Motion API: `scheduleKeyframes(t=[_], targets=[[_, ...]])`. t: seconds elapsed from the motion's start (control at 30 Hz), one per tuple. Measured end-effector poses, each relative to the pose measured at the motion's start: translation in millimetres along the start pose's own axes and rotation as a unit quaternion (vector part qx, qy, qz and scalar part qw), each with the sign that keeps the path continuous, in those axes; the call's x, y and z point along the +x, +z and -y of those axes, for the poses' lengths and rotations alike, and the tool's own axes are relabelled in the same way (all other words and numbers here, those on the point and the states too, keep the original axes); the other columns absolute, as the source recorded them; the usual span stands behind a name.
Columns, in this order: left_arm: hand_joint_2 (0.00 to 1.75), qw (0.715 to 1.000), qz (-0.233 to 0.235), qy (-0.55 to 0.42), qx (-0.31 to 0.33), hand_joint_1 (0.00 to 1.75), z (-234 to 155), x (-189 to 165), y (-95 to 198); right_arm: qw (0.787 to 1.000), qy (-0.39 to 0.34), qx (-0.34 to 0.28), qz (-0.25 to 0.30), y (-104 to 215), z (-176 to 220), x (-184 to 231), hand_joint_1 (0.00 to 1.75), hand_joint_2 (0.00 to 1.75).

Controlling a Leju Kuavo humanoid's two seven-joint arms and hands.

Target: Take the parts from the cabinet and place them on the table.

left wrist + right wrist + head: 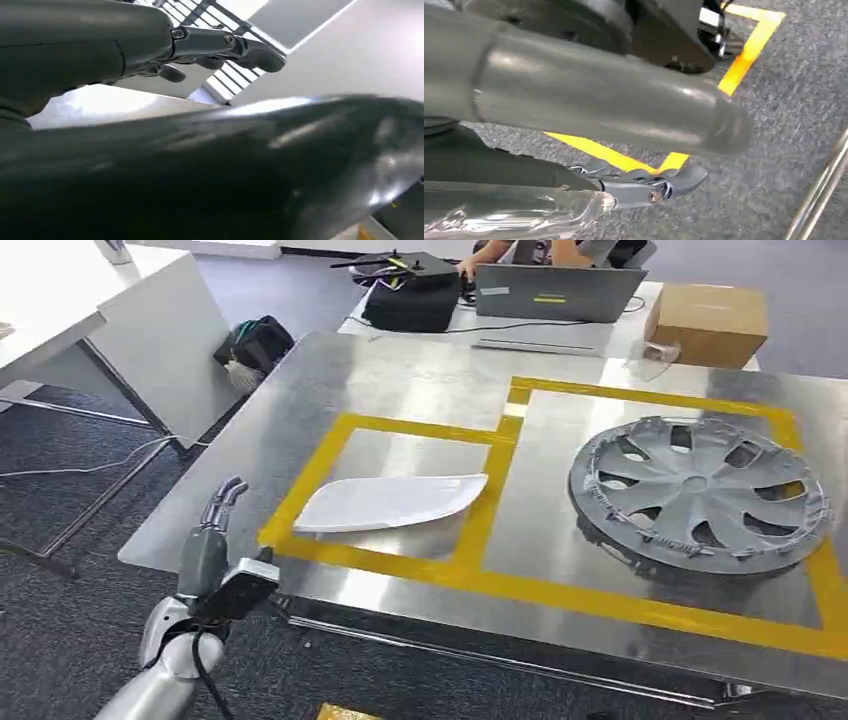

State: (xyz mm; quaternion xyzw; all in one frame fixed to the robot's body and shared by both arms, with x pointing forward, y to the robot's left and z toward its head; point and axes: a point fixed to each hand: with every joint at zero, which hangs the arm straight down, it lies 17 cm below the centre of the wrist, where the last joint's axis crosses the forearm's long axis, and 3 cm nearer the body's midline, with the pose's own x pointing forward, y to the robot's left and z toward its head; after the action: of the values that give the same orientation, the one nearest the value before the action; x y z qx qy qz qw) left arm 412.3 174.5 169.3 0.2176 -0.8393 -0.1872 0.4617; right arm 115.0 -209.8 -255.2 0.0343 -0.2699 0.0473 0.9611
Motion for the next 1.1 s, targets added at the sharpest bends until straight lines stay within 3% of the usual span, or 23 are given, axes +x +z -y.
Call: scheduleKeyframes(t=[0.27,0.43,0.73,0.97,1.1], targets=[[0.0,0.996,-0.047,0.043,0.059,0.0,-40,-38,28,1.0,-0.025,-0.007,0.011,2,3,1,0.0,0.0],[0.0,0.987,-0.082,0.041,0.132,0.0,-86,-70,42,0.999,-0.036,-0.01,0.017,4,2,0,0.0,0.0],[0.0,0.975,-0.132,0.032,0.174,0.0,-109,-102,68,0.999,-0.044,-0.013,0.018,4,3,0,0.0,0.0],[0.0,0.94,-0.219,0.035,0.259,0.0,-150,-163,120,0.999,-0.047,-0.016,0.019,3,1,1,0.0,0.0],[0.0,0.909,-0.286,0.007,0.303,0.0,-169,-196,164,0.999,-0.042,-0.016,0.022,2,-1,5,0.0,0.0]])
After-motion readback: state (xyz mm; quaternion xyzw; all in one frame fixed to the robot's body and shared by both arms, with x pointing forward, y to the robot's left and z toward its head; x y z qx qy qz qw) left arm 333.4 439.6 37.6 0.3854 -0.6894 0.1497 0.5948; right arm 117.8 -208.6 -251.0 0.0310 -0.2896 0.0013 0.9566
